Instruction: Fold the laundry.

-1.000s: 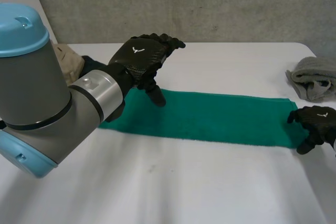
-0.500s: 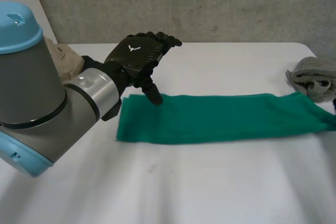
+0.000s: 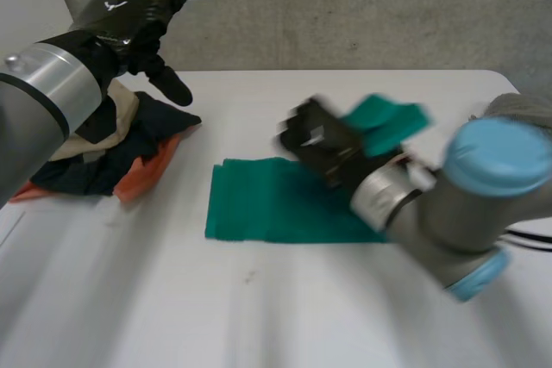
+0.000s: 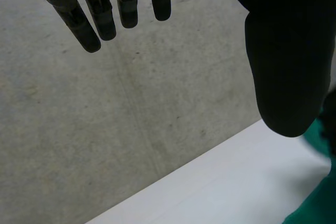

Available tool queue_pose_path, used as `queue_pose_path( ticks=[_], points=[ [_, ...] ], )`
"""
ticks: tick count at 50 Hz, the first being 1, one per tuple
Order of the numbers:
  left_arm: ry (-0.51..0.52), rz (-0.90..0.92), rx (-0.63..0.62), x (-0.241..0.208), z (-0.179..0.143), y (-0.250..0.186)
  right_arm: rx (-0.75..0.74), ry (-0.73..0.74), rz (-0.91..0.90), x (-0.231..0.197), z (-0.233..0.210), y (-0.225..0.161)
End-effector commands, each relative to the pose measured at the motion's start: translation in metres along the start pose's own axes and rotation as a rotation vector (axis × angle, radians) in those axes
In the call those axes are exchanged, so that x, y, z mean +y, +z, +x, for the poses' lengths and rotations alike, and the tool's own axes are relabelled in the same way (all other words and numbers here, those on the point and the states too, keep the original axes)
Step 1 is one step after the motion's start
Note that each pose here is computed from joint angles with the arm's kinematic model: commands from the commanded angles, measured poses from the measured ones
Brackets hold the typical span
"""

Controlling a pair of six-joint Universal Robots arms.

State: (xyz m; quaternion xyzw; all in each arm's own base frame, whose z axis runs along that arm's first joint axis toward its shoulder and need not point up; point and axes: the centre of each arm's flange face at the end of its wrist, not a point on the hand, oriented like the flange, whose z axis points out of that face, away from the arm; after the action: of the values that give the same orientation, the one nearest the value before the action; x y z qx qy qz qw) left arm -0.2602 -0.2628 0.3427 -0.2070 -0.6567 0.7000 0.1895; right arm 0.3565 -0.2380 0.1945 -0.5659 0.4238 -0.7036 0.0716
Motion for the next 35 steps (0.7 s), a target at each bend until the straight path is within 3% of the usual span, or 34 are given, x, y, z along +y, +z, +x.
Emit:
queue_pose_path(
  ticks=[1, 5, 10, 13, 17, 18, 22, 24, 30, 35],
  points=[
    [-0.002, -0.039, -0.019, 0.013, -0.008, 0.003, -0.202, -0.063, 0.146, -0.018, -0.095, 0.025],
    [-0.009, -0.075, -0.015, 0.026, -0.007, 0.008, -0.222, -0.106, 0.105, -0.016, -0.11, 0.031],
    [-0.009, -0.102, -0.018, 0.037, -0.007, 0.016, -0.092, -0.115, -0.048, -0.007, -0.071, 0.039],
    [-0.007, -0.093, -0.025, 0.036, -0.008, 0.02, -0.058, 0.026, -0.17, -0.002, -0.043, 0.027],
    [-0.005, -0.077, -0.021, 0.031, -0.004, 0.024, -0.009, 0.342, -0.271, 0.006, -0.013, 0.006],
    [-0.005, -0.075, -0.006, 0.031, 0.001, 0.025, 0.026, 0.465, -0.31, 0.014, -0.001, -0.003],
    [-0.005, -0.099, 0.071, 0.042, 0.03, 0.027, 0.106, 0.718, -0.42, 0.04, 0.01, -0.024],
    [-0.003, -0.12, 0.106, 0.051, 0.044, 0.028, 0.122, 0.772, -0.462, 0.051, 0.008, -0.03],
    [0.078, -0.207, 0.171, 0.095, 0.083, 0.038, 0.14, 0.724, -0.586, 0.077, -0.002, -0.048],
    [0.148, -0.254, 0.061, 0.118, 0.076, 0.055, 0.152, 0.671, -0.621, 0.086, -0.007, -0.053]
  ],
)
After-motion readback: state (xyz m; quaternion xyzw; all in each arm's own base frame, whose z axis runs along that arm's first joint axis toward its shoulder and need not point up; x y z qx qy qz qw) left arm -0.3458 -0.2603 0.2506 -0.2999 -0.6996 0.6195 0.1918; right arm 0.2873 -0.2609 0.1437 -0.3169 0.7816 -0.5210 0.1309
